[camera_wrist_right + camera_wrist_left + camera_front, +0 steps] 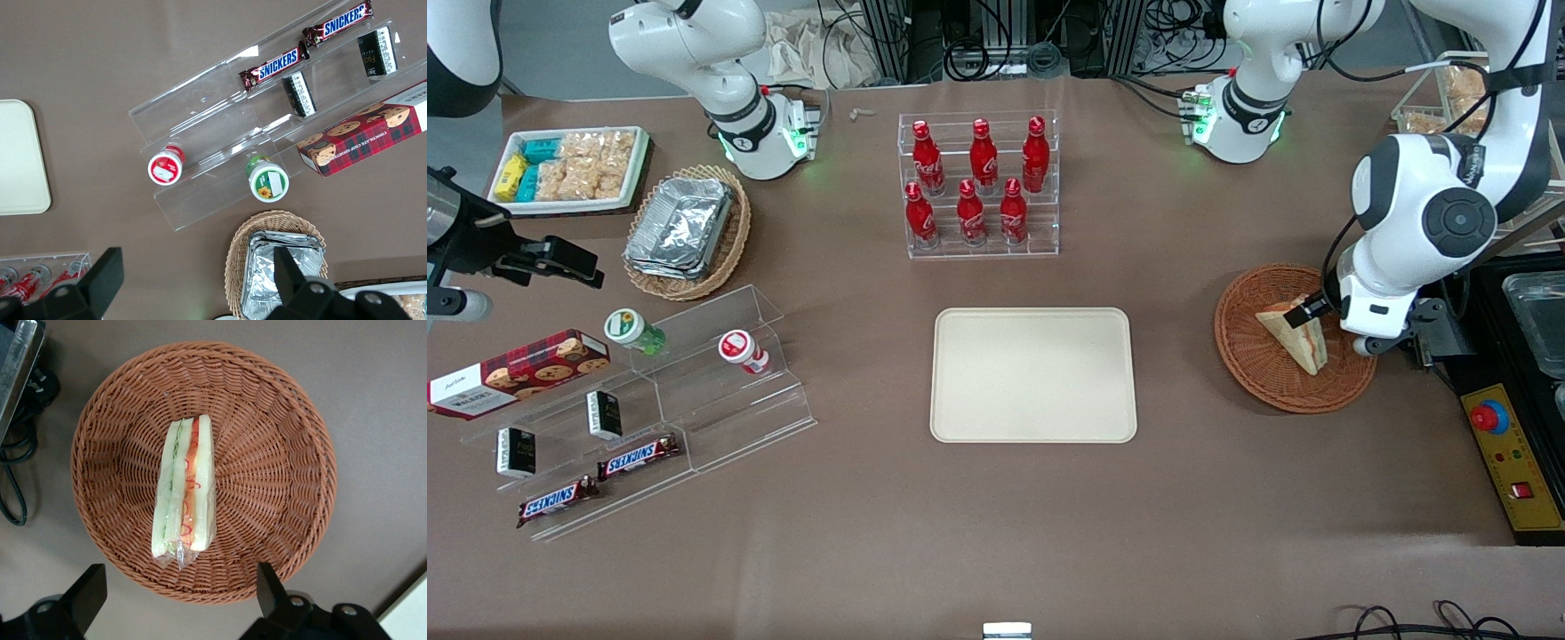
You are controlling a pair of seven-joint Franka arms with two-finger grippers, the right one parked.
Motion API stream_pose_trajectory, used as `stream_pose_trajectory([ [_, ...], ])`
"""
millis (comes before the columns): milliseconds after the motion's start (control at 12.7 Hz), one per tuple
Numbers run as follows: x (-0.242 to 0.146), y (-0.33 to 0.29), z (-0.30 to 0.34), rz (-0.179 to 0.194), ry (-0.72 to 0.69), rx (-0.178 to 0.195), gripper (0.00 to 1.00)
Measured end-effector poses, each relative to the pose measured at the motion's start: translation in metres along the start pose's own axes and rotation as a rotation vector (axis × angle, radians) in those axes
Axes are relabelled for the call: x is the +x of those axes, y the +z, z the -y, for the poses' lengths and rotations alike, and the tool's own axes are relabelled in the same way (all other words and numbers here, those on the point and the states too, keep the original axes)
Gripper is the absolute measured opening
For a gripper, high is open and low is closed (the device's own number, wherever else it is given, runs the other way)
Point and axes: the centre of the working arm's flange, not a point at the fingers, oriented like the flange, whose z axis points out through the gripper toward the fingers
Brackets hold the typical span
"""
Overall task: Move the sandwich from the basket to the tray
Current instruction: 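Lower the left gripper and close it on the sandwich's crust edge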
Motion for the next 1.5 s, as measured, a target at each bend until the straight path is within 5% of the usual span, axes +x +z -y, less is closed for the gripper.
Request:
stream_pose_trajectory([
  [1500,-0.014,0.121,0.041,-0.037,-0.067,-0.074,1.0],
])
